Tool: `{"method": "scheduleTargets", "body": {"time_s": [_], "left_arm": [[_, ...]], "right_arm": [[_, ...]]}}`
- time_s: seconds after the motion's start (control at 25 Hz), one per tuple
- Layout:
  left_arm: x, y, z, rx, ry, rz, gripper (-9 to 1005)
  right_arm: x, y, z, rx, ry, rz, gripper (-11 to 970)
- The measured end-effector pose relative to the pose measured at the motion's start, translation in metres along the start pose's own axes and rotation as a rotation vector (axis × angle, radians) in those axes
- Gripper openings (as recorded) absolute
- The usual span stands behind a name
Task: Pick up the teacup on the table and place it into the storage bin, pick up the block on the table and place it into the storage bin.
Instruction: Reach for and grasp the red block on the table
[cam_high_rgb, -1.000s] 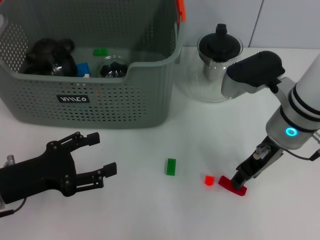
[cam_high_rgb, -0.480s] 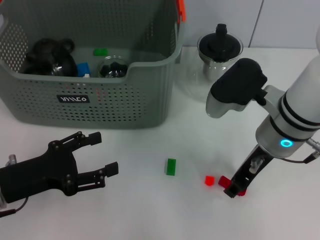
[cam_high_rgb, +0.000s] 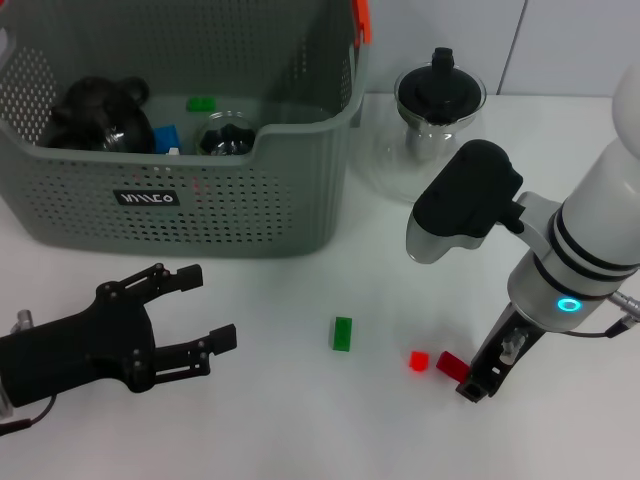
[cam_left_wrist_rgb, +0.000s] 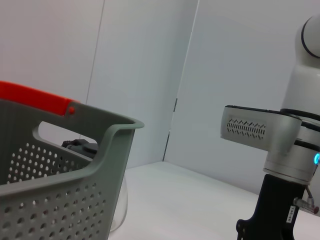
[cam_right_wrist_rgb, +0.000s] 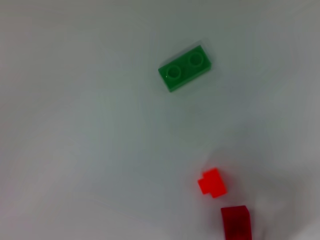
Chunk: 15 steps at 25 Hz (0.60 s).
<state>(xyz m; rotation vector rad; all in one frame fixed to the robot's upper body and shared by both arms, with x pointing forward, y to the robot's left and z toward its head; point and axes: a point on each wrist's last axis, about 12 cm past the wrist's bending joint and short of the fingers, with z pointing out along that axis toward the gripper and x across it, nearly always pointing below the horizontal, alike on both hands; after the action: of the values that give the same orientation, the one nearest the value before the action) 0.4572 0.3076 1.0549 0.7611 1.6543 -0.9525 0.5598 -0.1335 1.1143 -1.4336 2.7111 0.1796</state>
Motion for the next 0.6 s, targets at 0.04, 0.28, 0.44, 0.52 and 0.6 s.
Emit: {"method": "scheduleTargets", "body": {"time_s": [0.04, 0.28, 0.44, 0.52, 0.6], "left_arm": [[-0.0001, 0.0000, 0.0000, 0.000, 0.000, 0.000, 905], [0.0001, 0.0000, -0.0001, -0.001, 0.000, -0.002, 904], [0.0004, -0.0001, -0.0003, -0.002, 0.001, -0.002, 904], [0.0000, 0.0002, 0.0000, -0.001, 0.001, -0.001, 904], [-0.0001, 0.0003, 0.0002, -0.001, 0.001, -0.002, 904]], "right_arm": [[-0.0002, 0.0001, 0.0001, 0.001, -0.001, 0.000, 503], [0.0016, -0.0009, 0.0027, 0.001, 0.008, 0.009, 407], [0.0019, -0.0022, 0.0049, 0.005, 0.006, 0.015, 382], [0.0017, -0.0027, 0.0056, 0.007, 0.003, 0.017, 376], [0.0017, -0.0026, 0.0058, 0.007, 0.003, 0.018, 371]]}}
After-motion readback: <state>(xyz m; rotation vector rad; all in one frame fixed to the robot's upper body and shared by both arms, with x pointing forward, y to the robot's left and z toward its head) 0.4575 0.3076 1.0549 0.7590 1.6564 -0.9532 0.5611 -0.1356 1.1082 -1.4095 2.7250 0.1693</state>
